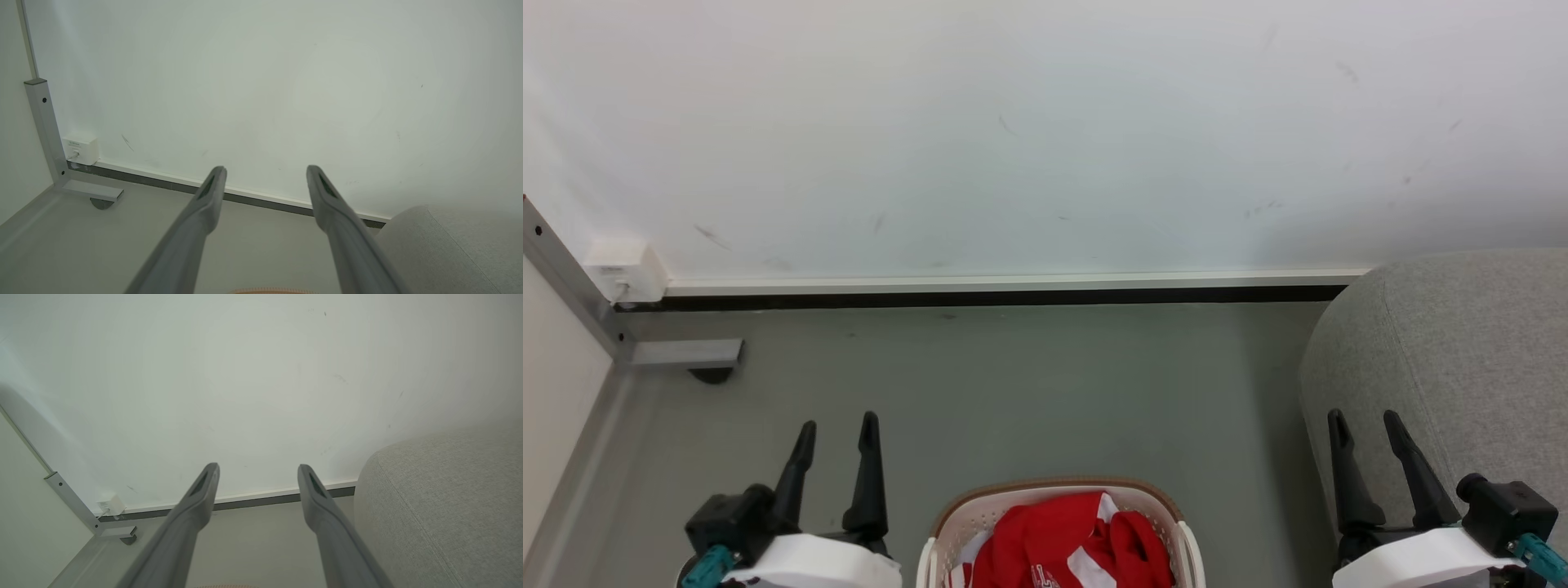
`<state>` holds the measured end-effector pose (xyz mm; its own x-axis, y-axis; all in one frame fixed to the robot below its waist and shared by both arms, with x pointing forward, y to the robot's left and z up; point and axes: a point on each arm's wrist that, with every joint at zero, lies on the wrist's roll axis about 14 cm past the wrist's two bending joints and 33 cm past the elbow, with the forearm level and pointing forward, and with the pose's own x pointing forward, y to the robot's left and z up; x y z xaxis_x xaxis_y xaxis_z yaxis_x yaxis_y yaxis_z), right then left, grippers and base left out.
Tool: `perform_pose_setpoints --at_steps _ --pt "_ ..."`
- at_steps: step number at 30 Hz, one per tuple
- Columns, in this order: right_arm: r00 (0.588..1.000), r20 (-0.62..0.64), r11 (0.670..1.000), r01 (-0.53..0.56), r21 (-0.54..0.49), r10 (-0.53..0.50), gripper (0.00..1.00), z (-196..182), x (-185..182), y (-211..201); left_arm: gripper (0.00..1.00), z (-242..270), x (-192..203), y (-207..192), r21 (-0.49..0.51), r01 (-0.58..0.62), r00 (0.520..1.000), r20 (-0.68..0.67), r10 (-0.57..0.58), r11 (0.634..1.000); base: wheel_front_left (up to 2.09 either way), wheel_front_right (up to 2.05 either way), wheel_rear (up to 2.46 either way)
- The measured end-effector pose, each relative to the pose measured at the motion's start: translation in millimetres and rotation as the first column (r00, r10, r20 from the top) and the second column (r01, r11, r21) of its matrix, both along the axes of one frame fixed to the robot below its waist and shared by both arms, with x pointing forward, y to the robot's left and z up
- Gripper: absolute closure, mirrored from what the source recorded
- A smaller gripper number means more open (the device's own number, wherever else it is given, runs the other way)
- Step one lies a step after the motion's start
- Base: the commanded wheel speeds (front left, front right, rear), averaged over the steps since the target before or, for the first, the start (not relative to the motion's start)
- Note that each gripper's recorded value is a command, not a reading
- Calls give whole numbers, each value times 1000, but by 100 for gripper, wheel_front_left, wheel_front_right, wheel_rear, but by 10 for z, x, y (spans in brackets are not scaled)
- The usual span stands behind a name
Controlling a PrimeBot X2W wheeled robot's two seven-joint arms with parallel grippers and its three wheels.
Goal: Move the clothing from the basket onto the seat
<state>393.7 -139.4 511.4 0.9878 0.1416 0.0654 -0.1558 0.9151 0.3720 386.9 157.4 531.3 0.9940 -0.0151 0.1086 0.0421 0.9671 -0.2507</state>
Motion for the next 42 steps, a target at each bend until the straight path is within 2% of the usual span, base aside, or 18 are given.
perform_pose_setpoints --at_steps 29,42 --pt "996 76 988 -31 -154 43 0 98 -26 123 0 185 -33 -115 215 0 995 99 -22 977 0 0 0" --pt "994 98 983 -37 -181 55 0 133 -17 159 0 212 -37 -96 250 -13 993 118 -17 968 0 0 0"
